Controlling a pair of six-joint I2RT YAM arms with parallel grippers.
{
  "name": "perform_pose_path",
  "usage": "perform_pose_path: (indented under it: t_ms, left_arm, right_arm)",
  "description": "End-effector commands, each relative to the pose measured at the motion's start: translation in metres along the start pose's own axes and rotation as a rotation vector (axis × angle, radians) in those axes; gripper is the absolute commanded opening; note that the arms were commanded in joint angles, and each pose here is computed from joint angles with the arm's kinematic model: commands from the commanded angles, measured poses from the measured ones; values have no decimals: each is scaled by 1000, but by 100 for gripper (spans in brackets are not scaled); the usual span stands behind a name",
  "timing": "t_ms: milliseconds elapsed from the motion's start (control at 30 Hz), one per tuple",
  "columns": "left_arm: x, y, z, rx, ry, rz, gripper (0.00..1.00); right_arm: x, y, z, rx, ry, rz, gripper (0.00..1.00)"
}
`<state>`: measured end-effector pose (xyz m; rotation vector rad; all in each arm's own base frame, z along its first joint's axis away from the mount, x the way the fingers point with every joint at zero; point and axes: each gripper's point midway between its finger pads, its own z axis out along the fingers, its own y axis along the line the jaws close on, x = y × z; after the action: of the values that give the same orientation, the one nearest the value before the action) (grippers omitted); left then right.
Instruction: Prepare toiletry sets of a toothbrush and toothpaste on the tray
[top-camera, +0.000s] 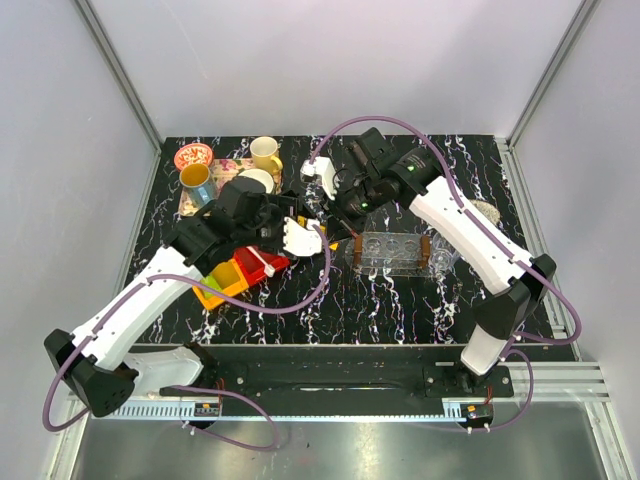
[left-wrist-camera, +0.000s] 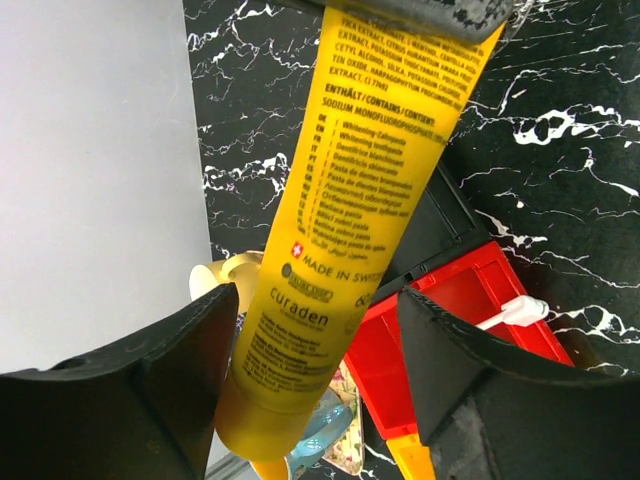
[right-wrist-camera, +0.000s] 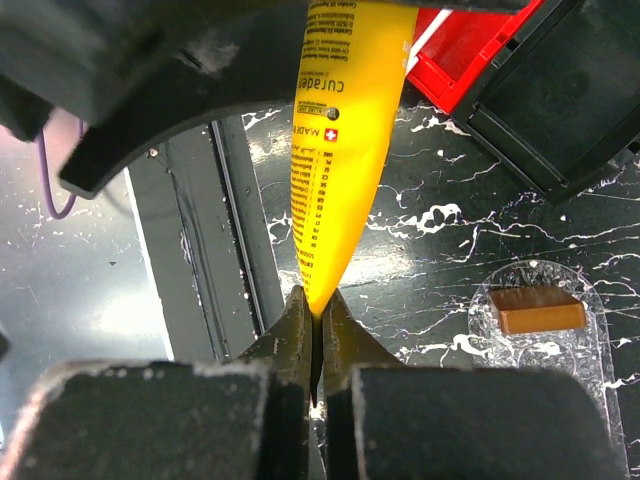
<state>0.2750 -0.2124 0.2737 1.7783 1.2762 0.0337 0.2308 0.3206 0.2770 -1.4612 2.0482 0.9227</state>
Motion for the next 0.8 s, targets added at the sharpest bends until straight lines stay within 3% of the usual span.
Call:
perform_pose_path:
  t_ms: [0, 100, 200, 233, 467, 633, 767]
  left_arm:
    - [3, 10, 7, -60, 29, 41, 65]
    - [4, 8, 10, -66, 40, 39, 53]
    - [1, 8, 12, -70, 36, 24, 21]
    - [1, 8, 12, -73, 36, 10, 18]
    - [-8, 5, 17, -89, 3, -96, 0]
    - [-15, 3, 16, -121, -45, -197, 0]
    - [-19, 1, 21, -141, -92, -283, 0]
  right_arm:
    - [-19, 11, -12, -21, -62, -36, 0]
    - [-18, 10, -12, -15, -60, -38, 0]
    - [-16, 10, -13, -10, -56, -36, 0]
    - [-16, 10, -13, -8, -56, -38, 0]
    - [-18, -4, -26, 111, -78, -51, 18]
    - [-23, -19, -41, 196, -124, -23, 39]
    - [-29, -30, -64, 244, -193, 6, 47]
